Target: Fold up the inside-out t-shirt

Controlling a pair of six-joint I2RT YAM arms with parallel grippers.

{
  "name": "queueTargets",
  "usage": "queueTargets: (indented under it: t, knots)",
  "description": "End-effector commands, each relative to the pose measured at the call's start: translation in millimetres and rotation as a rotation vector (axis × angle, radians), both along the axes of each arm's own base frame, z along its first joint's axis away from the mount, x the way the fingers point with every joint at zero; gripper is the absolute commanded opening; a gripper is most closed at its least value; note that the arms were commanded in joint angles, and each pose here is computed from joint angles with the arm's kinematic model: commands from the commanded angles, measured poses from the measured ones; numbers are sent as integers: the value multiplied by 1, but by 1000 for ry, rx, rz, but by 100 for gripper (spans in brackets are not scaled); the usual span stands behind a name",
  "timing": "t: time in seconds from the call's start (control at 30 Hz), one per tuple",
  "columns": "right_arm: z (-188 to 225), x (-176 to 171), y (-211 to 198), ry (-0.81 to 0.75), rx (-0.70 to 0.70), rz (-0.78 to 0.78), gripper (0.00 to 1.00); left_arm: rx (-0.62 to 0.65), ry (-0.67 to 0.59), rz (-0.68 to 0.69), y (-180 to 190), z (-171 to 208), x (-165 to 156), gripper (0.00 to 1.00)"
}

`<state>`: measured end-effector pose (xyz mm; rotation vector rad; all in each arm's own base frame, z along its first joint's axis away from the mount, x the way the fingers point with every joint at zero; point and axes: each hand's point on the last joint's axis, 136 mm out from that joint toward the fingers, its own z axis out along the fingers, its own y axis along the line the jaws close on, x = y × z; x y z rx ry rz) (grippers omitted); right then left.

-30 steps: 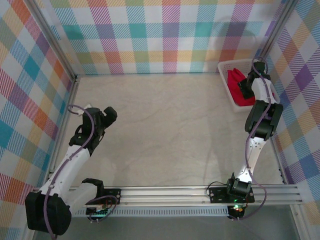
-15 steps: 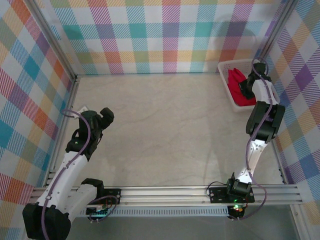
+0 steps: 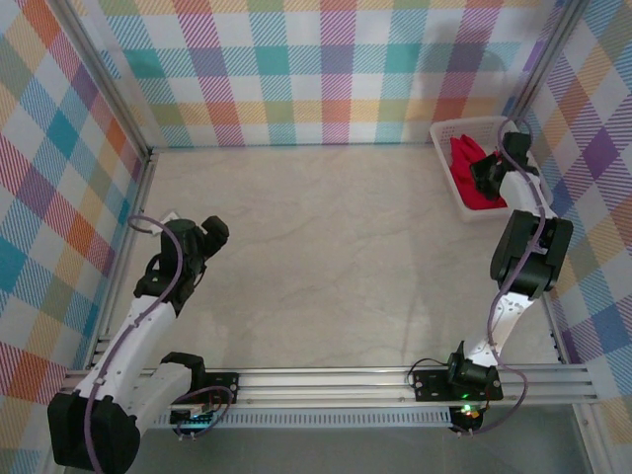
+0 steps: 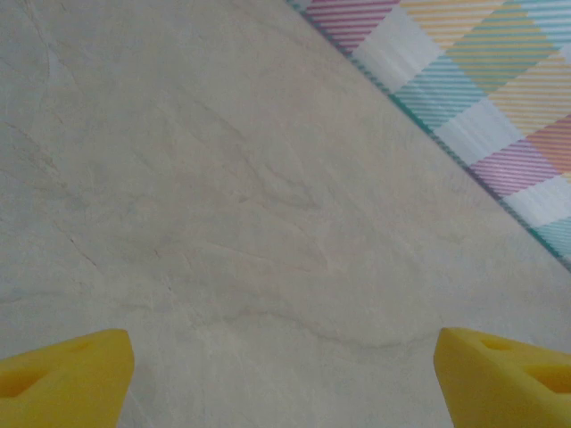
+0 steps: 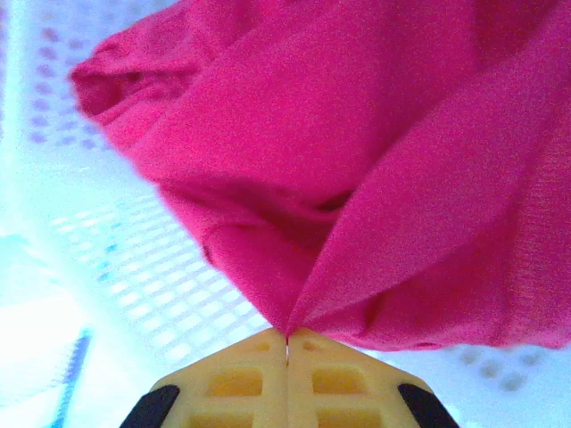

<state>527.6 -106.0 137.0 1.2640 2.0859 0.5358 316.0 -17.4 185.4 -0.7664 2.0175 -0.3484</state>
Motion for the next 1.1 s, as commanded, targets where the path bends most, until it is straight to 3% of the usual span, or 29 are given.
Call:
queueTargets:
  t: [0.0,0.23,0.47,0.7,0.87,1.07]
  knots:
    - [46,17,35,-269,149,107,0,18,11,-34,-3,-2,2,88]
    - [52,0,91,-382,178,268,0,-8,23,-205,-32,1,9,86]
    - [69,-26,110,-454,221,337,0,-112,114,-317,-60,-18,11,84]
    - [104,-56,138,-539,238,425,0,-233,85,-380,-85,-17,18,75]
    - [107,-86,179,-542,149,536,0,-256,64,-416,-97,-14,21,66]
    - [132,-124,204,-589,31,610,0,-252,118,-427,-106,-24,24,68]
